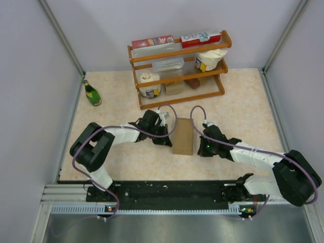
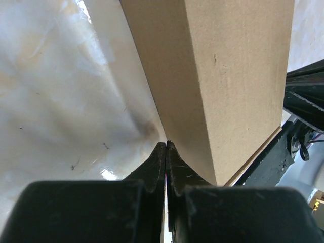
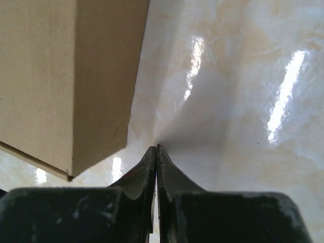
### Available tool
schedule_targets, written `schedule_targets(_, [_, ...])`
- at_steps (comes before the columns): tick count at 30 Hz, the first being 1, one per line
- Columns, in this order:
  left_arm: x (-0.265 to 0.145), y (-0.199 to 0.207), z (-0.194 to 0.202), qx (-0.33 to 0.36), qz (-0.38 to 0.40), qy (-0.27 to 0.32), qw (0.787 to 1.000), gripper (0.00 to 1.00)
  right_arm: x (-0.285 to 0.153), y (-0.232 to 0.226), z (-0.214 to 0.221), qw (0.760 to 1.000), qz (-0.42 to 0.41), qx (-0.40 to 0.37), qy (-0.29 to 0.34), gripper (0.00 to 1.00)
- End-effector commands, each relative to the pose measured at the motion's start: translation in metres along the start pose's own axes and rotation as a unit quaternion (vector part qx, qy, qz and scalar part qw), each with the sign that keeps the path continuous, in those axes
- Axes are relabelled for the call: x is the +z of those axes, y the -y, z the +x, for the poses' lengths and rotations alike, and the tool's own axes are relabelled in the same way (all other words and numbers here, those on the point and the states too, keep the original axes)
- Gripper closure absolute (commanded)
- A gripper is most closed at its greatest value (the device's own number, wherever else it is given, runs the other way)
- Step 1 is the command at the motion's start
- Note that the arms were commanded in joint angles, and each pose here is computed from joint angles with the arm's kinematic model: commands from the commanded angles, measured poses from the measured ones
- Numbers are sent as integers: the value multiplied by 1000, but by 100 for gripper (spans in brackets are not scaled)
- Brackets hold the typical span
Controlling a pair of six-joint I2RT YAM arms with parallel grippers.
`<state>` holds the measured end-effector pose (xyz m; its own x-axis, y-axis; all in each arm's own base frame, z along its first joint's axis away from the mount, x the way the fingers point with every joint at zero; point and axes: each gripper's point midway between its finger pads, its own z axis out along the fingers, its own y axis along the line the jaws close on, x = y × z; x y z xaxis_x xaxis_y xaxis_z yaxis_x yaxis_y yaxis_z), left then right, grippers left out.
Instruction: Fold the paper box
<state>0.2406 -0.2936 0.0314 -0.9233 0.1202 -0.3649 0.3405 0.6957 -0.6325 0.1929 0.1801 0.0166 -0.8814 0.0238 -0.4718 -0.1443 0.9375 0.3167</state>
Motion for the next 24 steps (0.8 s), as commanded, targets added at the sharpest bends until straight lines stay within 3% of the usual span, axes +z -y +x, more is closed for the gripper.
schedule_targets(1, [1,11,-10,12,20,19,1000,100,14,-8,-7,1000,-3,24,4,100])
schedule_targets(24, [15,53,27,11,60,-18,998,100,11,-42,-3,999,-16,43,-30,100])
